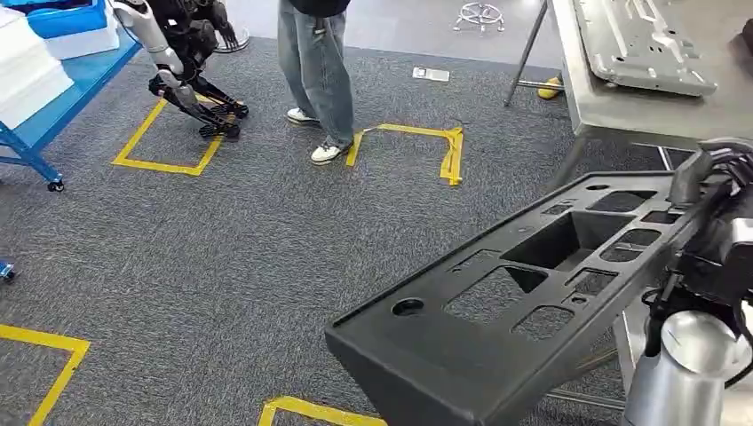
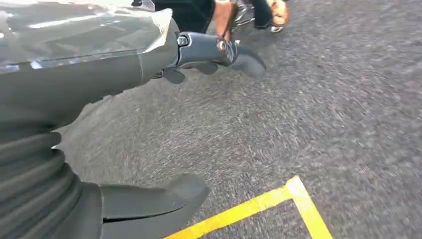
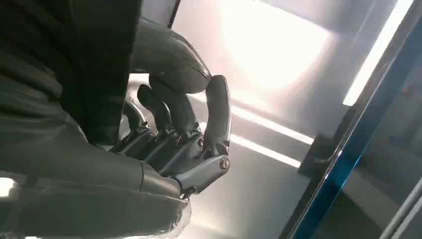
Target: Take the parts from the cabinet and place them on the table.
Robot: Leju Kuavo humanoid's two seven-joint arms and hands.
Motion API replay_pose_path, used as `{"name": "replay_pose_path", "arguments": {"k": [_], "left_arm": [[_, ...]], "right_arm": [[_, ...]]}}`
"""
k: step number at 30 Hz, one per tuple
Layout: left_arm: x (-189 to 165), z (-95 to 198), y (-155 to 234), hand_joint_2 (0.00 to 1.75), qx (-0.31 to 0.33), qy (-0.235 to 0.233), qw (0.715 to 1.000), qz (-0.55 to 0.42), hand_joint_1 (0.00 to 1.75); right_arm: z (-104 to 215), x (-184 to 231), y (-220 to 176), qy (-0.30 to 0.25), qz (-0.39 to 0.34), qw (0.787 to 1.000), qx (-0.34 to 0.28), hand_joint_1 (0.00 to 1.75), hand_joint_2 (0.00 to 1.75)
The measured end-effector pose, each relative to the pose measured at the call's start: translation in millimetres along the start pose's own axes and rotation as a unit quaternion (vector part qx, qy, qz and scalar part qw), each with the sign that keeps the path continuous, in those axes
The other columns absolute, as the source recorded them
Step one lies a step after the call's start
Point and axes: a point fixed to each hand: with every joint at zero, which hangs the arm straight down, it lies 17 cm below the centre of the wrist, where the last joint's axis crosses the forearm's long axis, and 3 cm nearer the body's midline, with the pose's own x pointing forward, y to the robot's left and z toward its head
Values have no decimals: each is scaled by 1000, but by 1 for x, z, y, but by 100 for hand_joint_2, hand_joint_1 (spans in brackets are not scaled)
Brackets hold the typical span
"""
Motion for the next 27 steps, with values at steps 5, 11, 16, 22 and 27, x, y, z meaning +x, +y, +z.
{"name": "replay_pose_path", "arguments": {"k": [5,11,16,22,27], "left_arm": [[4,-1,-1,175,-9,-17,1000,-17,0],[11,-3,0,175,-16,-37,999,-34,0],[18,-3,-1,175,-17,-46,998,-36,0],[20,-4,-1,175,-20,-51,998,-41,0],[23,-4,-3,175,-25,-58,997,-44,0]], "right_arm": [[7,-6,-50,16,48,998,-37,155,175],[5,-16,-120,31,122,990,-71,155,175],[3,-14,-151,31,155,984,-83,155,175],[1,-15,-162,36,172,980,-89,155,175],[-9,-8,-186,33,191,975,-106,155,175]]}}
